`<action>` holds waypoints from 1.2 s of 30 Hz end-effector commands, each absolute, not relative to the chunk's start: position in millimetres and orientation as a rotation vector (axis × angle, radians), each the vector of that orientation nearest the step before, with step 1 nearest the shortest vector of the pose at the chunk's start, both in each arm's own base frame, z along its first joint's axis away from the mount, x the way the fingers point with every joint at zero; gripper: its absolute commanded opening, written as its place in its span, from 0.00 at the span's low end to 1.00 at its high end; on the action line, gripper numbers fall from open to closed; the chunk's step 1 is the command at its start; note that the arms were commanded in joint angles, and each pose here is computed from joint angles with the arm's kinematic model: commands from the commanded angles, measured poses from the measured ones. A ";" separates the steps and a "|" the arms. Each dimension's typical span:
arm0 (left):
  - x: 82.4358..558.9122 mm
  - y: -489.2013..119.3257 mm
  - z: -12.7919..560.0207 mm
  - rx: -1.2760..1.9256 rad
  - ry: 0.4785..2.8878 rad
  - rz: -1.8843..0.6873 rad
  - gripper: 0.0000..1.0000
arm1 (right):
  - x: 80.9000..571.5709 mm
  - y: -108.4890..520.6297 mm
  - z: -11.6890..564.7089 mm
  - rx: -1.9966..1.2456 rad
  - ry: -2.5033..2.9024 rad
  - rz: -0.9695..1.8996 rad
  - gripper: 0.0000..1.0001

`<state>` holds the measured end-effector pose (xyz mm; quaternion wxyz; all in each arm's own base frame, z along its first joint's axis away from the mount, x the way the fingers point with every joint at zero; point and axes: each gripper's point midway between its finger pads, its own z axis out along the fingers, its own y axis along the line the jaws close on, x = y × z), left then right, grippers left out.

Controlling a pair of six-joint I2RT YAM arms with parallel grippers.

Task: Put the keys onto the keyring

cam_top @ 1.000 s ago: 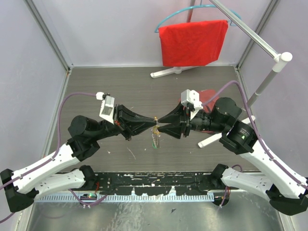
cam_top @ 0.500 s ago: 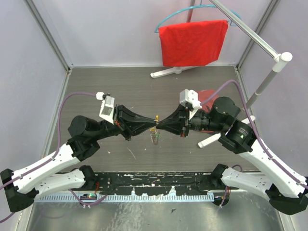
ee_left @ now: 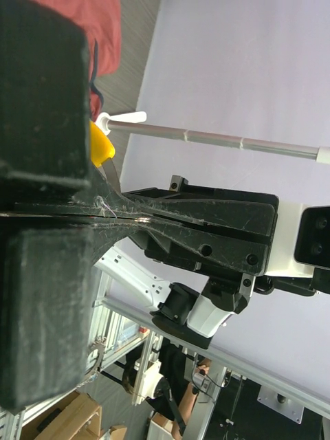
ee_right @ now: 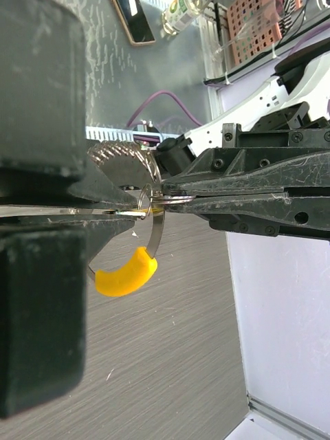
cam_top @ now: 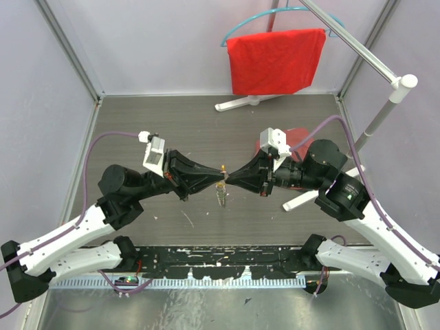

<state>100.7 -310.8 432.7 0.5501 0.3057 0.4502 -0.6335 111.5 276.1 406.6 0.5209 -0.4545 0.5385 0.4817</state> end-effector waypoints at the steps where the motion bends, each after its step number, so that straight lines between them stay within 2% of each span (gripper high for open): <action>1: 96.8 -308.2 452.5 0.723 1.008 -1.504 0.00 | 104.3 268.6 439.6 -1.069 1.180 1.145 0.01; 32: 106.7 -305.2 428.8 0.827 1.139 -1.330 0.00 | 113.0 259.5 434.4 -1.033 1.233 1.070 0.01; 33: 106.5 -305.1 429.0 0.827 1.139 -1.330 0.00 | 113.5 260.2 433.0 -1.036 1.237 1.069 0.05; 36: 109.6 -304.6 426.7 0.823 1.159 -1.311 0.00 | 116.7 261.9 425.7 -1.043 1.266 1.061 0.36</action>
